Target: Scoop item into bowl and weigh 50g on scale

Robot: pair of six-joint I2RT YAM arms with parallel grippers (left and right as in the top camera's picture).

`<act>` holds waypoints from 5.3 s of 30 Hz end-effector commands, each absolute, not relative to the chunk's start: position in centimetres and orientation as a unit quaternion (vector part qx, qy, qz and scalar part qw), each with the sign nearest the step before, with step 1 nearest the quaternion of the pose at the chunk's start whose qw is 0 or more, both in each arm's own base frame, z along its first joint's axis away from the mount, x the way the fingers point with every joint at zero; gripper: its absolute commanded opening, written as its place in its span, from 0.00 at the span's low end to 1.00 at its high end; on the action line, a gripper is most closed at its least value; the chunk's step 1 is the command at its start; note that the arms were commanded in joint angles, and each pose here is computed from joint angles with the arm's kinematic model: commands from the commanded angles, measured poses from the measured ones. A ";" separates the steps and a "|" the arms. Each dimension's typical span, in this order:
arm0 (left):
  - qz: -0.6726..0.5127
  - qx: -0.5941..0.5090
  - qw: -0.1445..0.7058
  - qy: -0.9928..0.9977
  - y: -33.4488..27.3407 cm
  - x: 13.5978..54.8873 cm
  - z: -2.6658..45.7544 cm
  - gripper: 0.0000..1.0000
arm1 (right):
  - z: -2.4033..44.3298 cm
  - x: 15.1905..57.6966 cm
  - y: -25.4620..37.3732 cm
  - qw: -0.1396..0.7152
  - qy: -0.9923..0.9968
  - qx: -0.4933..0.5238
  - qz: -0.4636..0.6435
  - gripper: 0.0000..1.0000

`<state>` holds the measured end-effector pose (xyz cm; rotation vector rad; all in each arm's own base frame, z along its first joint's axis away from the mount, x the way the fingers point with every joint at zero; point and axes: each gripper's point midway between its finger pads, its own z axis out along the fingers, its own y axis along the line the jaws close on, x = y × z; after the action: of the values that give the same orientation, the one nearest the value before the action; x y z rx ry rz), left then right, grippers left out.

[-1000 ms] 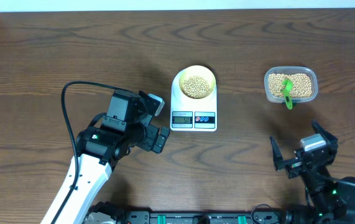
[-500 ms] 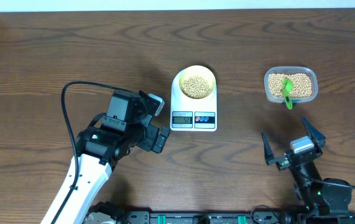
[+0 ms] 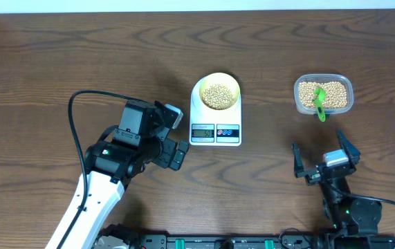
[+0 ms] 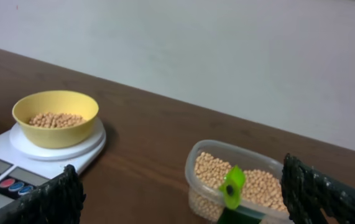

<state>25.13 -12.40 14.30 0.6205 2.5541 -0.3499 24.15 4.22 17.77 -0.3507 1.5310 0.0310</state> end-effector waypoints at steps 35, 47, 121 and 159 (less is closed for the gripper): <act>-0.125 0.223 0.242 0.936 -12.2 25.2 14.2 0.98 | 15.7 24.6 0.4 0.680 0.729 -0.068 -0.041 0.99; -0.125 0.224 0.242 0.936 -12.2 25.2 14.2 0.98 | 15.7 24.6 0.4 0.680 0.729 -0.068 -0.041 0.99; -0.110 0.197 0.360 0.905 -9.6 23.7 20.4 0.98 | 15.7 24.6 0.4 0.680 0.729 -0.068 -0.041 0.99; -0.030 0.073 0.618 0.782 -2.2 21.7 25.7 0.98 | 15.7 24.6 0.4 0.680 0.729 -0.068 -0.041 0.99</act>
<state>21.79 -2.30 25.67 0.1735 1.8262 -0.0767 24.63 0.75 15.80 -0.1791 1.6331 -0.0880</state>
